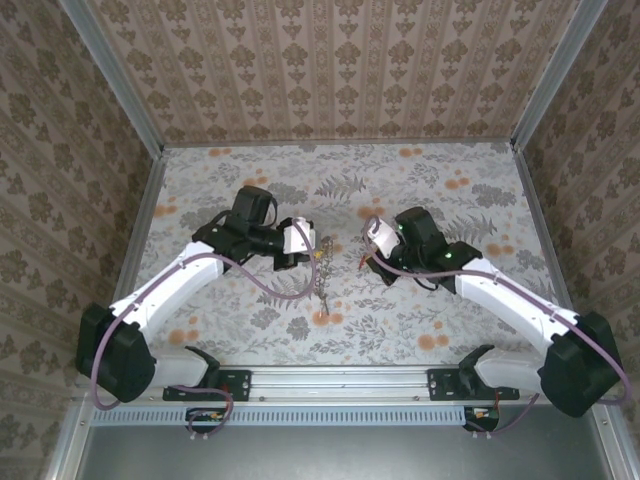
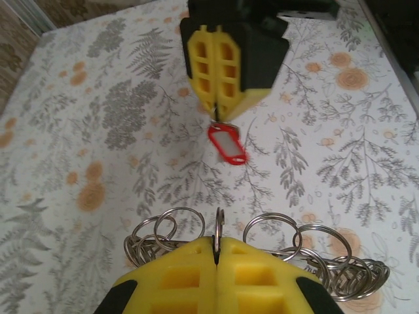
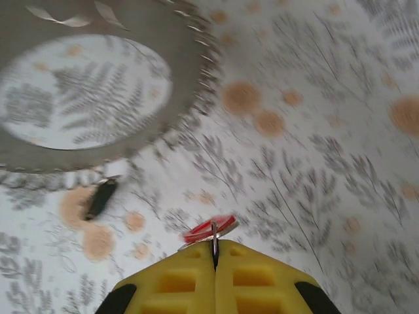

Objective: Put the keys on the keyring

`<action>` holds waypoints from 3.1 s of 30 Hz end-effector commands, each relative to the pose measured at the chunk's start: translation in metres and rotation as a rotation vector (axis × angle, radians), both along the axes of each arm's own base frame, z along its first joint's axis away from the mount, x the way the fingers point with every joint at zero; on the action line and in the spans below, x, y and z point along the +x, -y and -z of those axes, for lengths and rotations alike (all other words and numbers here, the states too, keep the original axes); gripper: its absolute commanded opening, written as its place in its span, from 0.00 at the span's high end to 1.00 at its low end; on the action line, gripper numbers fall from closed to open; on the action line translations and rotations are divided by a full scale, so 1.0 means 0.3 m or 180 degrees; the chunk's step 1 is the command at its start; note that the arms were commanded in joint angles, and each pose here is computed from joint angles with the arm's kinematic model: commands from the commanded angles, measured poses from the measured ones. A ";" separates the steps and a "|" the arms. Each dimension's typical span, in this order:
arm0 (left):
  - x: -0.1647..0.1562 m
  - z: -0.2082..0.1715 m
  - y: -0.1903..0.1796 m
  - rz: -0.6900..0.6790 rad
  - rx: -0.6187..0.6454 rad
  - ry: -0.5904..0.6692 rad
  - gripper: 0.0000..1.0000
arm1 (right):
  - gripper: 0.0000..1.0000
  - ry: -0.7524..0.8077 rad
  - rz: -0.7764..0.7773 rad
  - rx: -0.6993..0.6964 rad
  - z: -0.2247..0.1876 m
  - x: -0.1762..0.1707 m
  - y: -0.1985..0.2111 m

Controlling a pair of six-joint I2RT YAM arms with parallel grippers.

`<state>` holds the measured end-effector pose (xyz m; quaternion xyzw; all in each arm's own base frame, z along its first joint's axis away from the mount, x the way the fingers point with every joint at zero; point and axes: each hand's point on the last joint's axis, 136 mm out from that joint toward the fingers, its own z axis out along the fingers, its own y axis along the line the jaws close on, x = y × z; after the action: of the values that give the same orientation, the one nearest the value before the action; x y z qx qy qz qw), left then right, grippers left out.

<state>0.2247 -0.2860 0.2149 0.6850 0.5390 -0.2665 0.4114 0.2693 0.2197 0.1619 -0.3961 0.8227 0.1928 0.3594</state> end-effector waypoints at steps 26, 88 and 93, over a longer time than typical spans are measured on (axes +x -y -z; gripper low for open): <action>-0.035 -0.099 0.084 0.0210 -0.0117 0.0483 1.00 | 1.00 -0.0135 -0.0713 0.1114 -0.241 -0.085 -0.246; -0.106 -0.197 0.120 0.0442 -0.0928 0.0162 1.00 | 0.92 -0.0528 -0.0236 0.1509 -0.183 -0.007 -0.136; -0.111 -0.203 0.111 0.0461 -0.0999 0.0064 1.00 | 0.84 -0.0272 -0.0502 0.1501 -0.233 -0.049 -0.131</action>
<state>0.2079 -0.3197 0.2507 0.6580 0.4768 -0.3264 0.4829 0.2589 0.2646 0.2255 -0.3295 0.7522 0.4359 0.3683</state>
